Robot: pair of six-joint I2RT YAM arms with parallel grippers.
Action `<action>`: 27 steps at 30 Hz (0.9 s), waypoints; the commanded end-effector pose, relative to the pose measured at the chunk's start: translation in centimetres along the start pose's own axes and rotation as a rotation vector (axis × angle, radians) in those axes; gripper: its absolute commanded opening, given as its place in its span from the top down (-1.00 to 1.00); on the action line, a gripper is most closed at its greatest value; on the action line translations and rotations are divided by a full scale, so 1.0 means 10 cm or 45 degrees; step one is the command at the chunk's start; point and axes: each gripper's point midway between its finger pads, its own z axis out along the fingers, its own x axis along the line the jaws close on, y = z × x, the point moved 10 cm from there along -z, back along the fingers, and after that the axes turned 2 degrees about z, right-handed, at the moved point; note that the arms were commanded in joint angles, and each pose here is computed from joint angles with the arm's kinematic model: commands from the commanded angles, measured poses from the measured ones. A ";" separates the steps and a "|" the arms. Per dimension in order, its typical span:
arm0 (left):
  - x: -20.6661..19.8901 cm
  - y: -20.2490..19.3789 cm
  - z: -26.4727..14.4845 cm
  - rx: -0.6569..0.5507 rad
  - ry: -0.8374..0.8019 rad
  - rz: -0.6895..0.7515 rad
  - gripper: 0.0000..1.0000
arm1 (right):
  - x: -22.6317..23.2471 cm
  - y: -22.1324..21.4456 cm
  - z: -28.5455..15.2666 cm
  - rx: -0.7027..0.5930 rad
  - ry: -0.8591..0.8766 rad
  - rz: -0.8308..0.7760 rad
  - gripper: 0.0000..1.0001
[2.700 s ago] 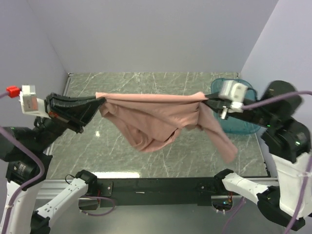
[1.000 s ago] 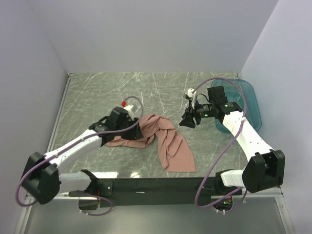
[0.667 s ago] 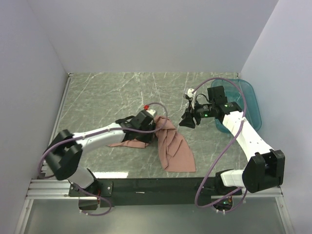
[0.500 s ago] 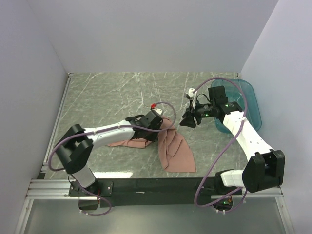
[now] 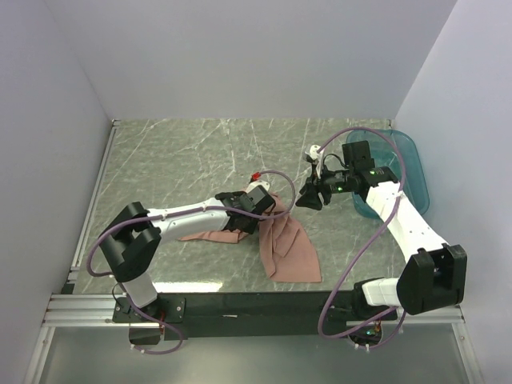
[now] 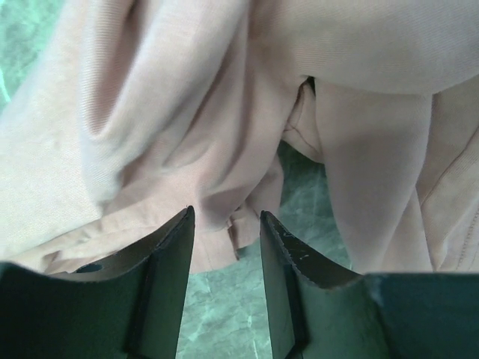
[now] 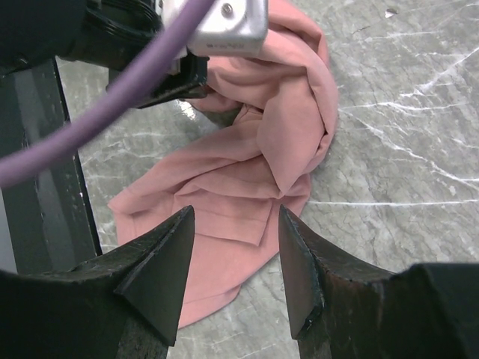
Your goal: Fold and stack the t-shirts
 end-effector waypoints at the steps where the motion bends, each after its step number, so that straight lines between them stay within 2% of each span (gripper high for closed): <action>1: 0.06 0.06 -0.15 -0.063 0.014 -0.011 0.08 | -0.01 0.01 -0.02 -0.021 0.012 -0.016 -0.11; 9: 0.03 -0.03 0.05 -0.013 0.075 0.016 0.21 | -0.01 0.01 -0.03 -0.022 0.014 -0.008 -0.11; 12: 0.04 -0.01 0.09 -0.032 0.127 0.015 0.35 | 0.00 0.00 -0.02 -0.017 0.029 -0.002 -0.11; 14: 0.04 -0.01 0.12 -0.039 0.138 0.020 0.58 | 0.00 -0.02 -0.01 -0.010 0.056 -0.006 -0.11; 16: 0.03 -0.01 0.13 -0.052 0.121 0.020 0.63 | 0.01 -0.04 0.00 0.002 0.074 0.013 -0.11; 17: 0.02 -0.01 0.13 -0.055 0.114 0.021 0.72 | 0.00 -0.06 0.01 0.008 0.089 0.030 -0.12; 19: 0.01 -0.03 0.14 -0.052 0.095 0.024 0.85 | 0.03 -0.09 0.04 0.031 0.119 0.049 -0.12; 20: 0.02 -0.04 0.14 -0.052 0.089 0.021 0.98 | 0.05 -0.15 0.05 0.073 0.150 0.056 -0.12; 21: 0.02 -0.05 0.14 -0.058 0.081 0.017 0.99 | 0.07 -0.17 0.07 0.106 0.163 0.048 -0.12; 22: 0.03 -0.03 0.10 -0.075 0.070 0.003 0.99 | 0.13 -0.19 0.10 0.139 0.208 0.021 -0.15; 23: 0.05 -0.06 0.09 -0.081 0.072 -0.003 0.99 | 0.16 -0.23 0.13 0.162 0.267 -0.126 -0.18; 24: 0.05 -0.07 0.07 -0.089 0.069 -0.021 0.99 | 0.29 -0.38 0.14 0.225 0.349 -0.133 -0.20; 25: 0.10 -0.09 0.00 -0.110 0.063 -0.043 0.99 | 0.40 -0.43 0.23 0.250 0.432 -0.269 -0.22; 27: 0.14 -0.10 -0.08 -0.153 0.043 -0.091 0.99 | 0.55 -0.58 0.35 0.267 0.450 -0.386 -0.22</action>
